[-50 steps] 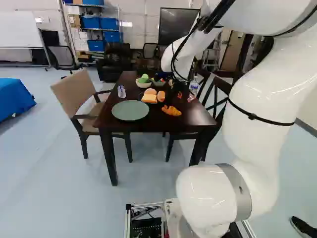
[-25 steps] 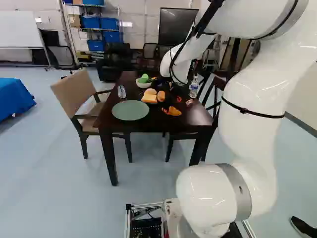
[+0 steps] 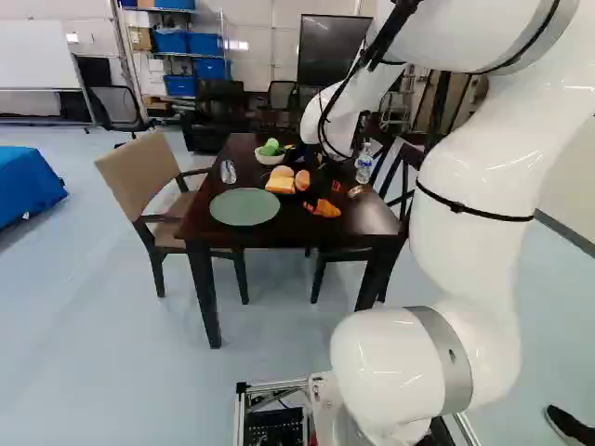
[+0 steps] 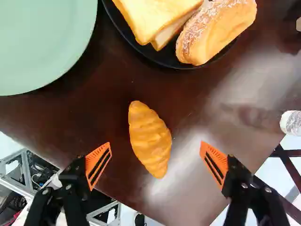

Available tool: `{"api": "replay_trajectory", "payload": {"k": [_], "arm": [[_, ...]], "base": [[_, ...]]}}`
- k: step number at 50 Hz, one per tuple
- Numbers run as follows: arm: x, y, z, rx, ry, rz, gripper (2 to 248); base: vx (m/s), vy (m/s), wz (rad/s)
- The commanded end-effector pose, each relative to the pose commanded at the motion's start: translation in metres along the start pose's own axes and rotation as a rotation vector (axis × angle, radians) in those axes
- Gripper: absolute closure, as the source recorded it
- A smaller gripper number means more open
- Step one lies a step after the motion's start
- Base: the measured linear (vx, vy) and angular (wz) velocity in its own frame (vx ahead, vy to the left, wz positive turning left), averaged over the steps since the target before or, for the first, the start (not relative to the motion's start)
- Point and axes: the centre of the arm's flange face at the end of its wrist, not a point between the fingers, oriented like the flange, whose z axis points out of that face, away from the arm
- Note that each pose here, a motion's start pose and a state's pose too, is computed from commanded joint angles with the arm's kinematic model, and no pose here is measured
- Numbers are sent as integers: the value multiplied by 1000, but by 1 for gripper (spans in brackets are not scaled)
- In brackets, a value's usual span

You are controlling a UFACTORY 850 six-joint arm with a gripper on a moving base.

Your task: Move the croissant to the empty plate

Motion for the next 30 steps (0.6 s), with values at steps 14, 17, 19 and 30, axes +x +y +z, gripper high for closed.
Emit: {"api": "replay_trajectory", "payload": {"k": [14, 17, 19, 30], "arm": [[0, 0, 0, 0, 0, 0, 3], [0, 0, 0, 0, 0, 0, 3], [0, 0, 0, 0, 0, 0, 3], [1, -1, 0, 7, 6, 18, 3]], "base": [[0, 0, 0], [0, 0, 0], [0, 0, 0], [0, 0, 0]]}}
